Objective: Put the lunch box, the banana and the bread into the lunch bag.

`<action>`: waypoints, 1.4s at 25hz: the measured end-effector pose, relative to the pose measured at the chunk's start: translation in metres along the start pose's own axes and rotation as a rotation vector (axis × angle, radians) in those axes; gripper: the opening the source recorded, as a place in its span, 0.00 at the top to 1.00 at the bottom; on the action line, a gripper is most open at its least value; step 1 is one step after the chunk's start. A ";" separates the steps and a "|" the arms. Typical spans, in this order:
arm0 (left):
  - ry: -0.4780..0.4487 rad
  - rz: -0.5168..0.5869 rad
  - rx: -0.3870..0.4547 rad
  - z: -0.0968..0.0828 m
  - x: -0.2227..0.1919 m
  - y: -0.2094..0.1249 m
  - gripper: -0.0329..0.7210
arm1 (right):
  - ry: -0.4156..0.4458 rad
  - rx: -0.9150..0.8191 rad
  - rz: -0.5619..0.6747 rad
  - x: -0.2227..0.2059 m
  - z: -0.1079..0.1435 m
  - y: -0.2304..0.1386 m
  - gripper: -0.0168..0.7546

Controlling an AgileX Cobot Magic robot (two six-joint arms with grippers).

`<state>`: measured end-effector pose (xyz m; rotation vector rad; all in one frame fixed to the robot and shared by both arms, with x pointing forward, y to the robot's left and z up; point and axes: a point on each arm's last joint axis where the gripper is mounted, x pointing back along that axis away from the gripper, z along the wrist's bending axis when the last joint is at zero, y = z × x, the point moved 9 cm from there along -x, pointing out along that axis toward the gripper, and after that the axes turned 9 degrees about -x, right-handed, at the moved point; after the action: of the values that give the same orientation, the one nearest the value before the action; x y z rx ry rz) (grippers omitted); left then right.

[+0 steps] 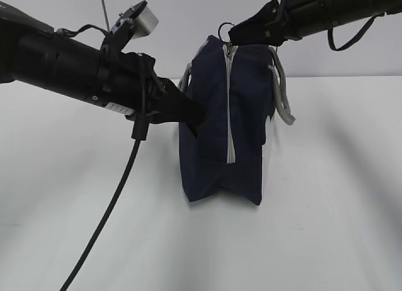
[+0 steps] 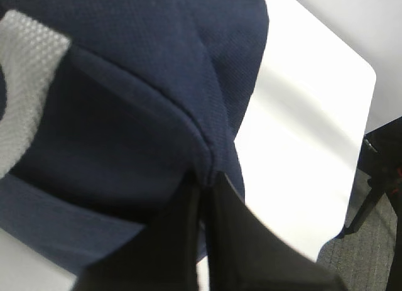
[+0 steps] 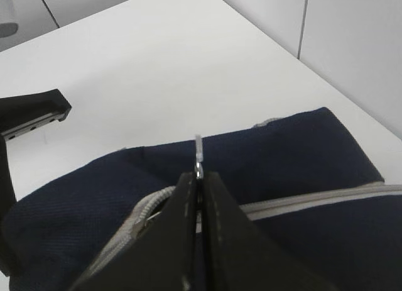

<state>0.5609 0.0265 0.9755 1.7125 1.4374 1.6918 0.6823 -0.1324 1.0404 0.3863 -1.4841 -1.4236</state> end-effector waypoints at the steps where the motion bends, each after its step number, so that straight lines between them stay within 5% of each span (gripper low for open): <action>1: 0.000 0.001 -0.001 0.000 0.000 0.000 0.95 | 0.008 0.001 0.000 -0.001 -0.001 0.001 0.98; 21: -0.027 0.018 -0.013 -0.005 0.000 -0.003 0.95 | -0.009 -0.014 -0.012 -0.011 -0.053 -0.003 0.98; 35: -0.057 0.022 0.004 -0.010 0.001 -0.004 0.95 | 0.068 -0.029 -0.015 -0.033 -0.070 -0.002 0.98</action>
<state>0.5505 0.0252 0.9752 1.7704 1.4027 1.6380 0.7529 -0.1465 1.0112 0.4244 -1.4071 -1.4291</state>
